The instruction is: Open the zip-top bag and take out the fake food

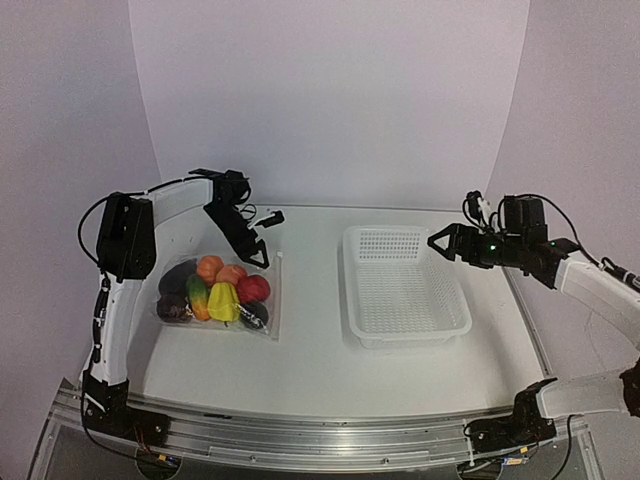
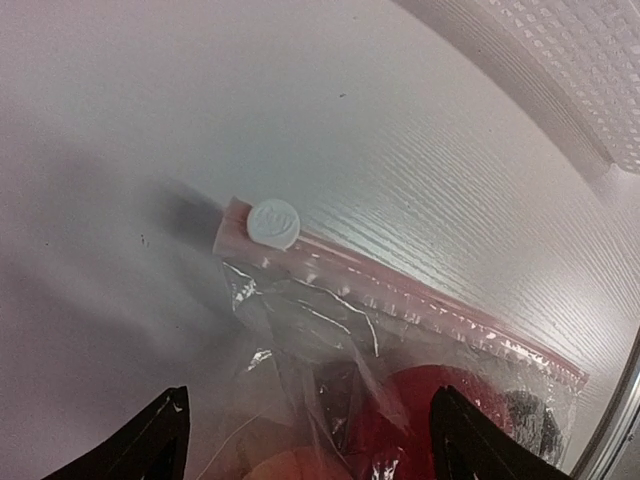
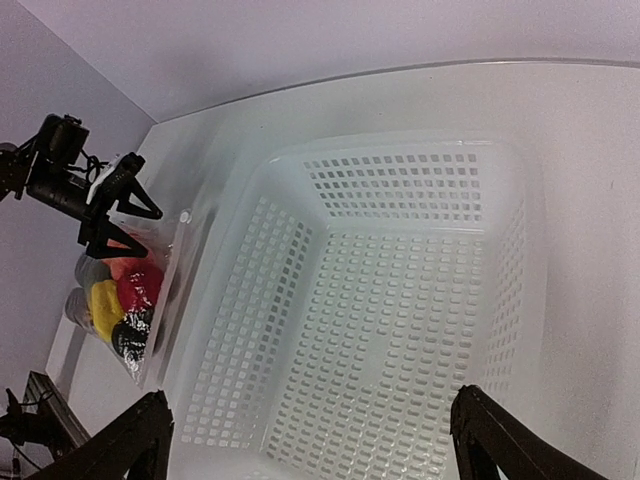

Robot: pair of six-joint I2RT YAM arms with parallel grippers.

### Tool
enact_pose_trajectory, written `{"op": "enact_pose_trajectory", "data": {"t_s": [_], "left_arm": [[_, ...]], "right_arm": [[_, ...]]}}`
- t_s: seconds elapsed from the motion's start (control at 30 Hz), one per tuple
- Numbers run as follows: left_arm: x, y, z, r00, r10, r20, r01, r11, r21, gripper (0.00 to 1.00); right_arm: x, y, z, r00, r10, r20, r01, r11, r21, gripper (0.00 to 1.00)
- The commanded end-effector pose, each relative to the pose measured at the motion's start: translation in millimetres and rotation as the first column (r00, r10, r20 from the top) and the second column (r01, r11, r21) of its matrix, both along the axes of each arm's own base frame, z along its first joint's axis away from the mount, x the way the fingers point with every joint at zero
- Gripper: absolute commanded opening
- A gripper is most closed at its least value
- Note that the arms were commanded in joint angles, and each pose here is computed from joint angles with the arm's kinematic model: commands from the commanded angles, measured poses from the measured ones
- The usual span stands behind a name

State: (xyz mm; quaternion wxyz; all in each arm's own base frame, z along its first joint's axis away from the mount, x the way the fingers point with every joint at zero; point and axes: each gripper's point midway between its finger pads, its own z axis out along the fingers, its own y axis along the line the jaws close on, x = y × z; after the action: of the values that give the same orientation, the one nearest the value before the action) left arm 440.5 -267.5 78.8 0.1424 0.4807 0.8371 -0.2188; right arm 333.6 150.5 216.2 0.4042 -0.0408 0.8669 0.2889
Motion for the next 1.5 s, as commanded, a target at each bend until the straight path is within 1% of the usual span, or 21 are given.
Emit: {"op": "enact_pose_trajectory", "data": {"t_s": [0.0,0.07,0.1,0.17,0.2,0.3,0.4,0.47,0.5,0.6,0.67,0.7,0.8,0.87,0.93,1.03,1.1,1.13,1.2,1.3,1.47], "left_arm": [[-26.2,-3.1,-15.9,0.992,-0.072,-0.103,0.074,0.997,0.014,0.70],[-28.1,-3.9,-16.5,0.990,-0.076,-0.117,0.077,0.997,0.010,0.50],[-27.8,-3.9,-15.6,0.990,-0.076,-0.115,0.077,0.997,0.010,0.37],[-24.1,-4.6,-11.0,0.993,-0.071,-0.094,0.072,0.997,0.007,0.05],[-20.3,-5.0,-5.5,0.995,-0.062,-0.071,0.063,0.998,0.005,0.01],[2.8,-7.2,23.6,0.999,0.034,0.032,-0.034,0.999,-0.020,0.00],[17.3,-13.5,88.2,0.976,0.105,0.192,-0.080,0.988,-0.135,0.00],[16.4,-13.5,129.7,0.946,0.128,0.299,-0.068,0.977,-0.204,0.00],[11.2,-11.1,147.8,0.929,0.134,0.346,-0.056,0.973,-0.226,0.00],[-15.0,-0.5,169.5,0.893,0.106,0.438,0.002,0.971,-0.238,0.00],[-35.5,6.0,192.1,0.840,0.082,0.536,0.068,0.965,-0.253,0.00],[-47.7,10.3,188.0,0.824,0.065,0.562,0.092,0.965,-0.247,0.00],[-76.0,19.3,201.4,0.742,0.036,0.670,0.171,0.955,-0.242,0.00],[-88.8,23.9,212.4,0.697,0.049,0.715,0.195,0.947,-0.255,0.00],[-99.3,26.7,220.2,0.668,0.071,0.741,0.208,0.938,-0.277,0.00],[-105.9,31.9,234.8,0.627,0.124,0.769,0.197,0.930,-0.310,0.00],[-106.1,35.7,242.3,0.603,0.156,0.782,0.180,0.929,-0.324,0.00],[-107.4,36.7,244.9,0.590,0.160,0.791,0.183,0.928,-0.324,0.00],[-111.1,37.8,250.0,0.567,0.164,0.807,0.196,0.925,-0.325,0.00],[-119.0,38.5,251.0,0.554,0.154,0.818,0.218,0.921,-0.322,0.00],[-129.3,38.1,257.2,0.538,0.152,0.829,0.255,0.908,-0.332,0.00]], "right_arm": [[8.7,13.6,22.8,0.999,0.019,0.041,-0.019,1.000,0.002,0.94],[10.7,19.6,28.4,0.998,0.032,0.049,-0.032,0.999,0.003,0.94],[11.7,22.8,31.9,0.998,0.038,0.054,-0.038,0.999,0.005,0.93],[13.3,29.1,39.4,0.997,0.051,0.066,-0.051,0.999,0.008,0.93],[13.9,32.5,43.8,0.996,0.056,0.072,-0.057,0.998,0.012,0.93],[17.6,42.7,60.8,0.994,0.065,0.093,-0.068,0.997,0.028,0.93],[19.6,60.7,77.1,0.990,0.095,0.108,-0.101,0.994,0.047,0.93],[20.7,76.6,91.6,0.984,0.127,0.125,-0.135,0.989,0.062,0.93],[20.2,86.9,98.9,0.980,0.149,0.134,-0.160,0.985,0.071,0.93],[20.2,123.4,117.6,0.964,0.217,0.155,-0.233,0.968,0.091,0.92],[13.7,158.8,121.1,0.942,0.290,0.167,-0.306,0.949,0.080,0.92],[9.8,177.6,122.8,0.924,0.336,0.182,-0.352,0.934,0.062,0.92],[-5.4,237.7,121.7,0.853,0.476,0.214,-0.490,0.871,0.017,0.93],[-15.0,272.8,117.8,0.799,0.555,0.234,-0.568,0.823,-0.013,0.95],[-20.8,301.8,112.9,0.750,0.611,0.252,-0.622,0.782,-0.042,0.97],[-37.6,338.7,109.6,0.661,0.694,0.287,-0.707,0.704,-0.073,0.98],[-44.4,355.1,107.4,0.621,0.723,0.302,-0.737,0.670,-0.088,0.98],[-45.2,360.2,104.9,0.612,0.730,0.304,-0.743,0.662,-0.095,0.98],[-40.6,367.2,96.5,0.617,0.728,0.299,-0.736,0.668,-0.109,0.98],[-26.7,368.9,87.0,0.654,0.698,0.293,-0.694,0.707,-0.136,0.98],[-15.5,374.5,76.3,0.670,0.683,0.289,-0.671,0.725,-0.156,0.94]]}}
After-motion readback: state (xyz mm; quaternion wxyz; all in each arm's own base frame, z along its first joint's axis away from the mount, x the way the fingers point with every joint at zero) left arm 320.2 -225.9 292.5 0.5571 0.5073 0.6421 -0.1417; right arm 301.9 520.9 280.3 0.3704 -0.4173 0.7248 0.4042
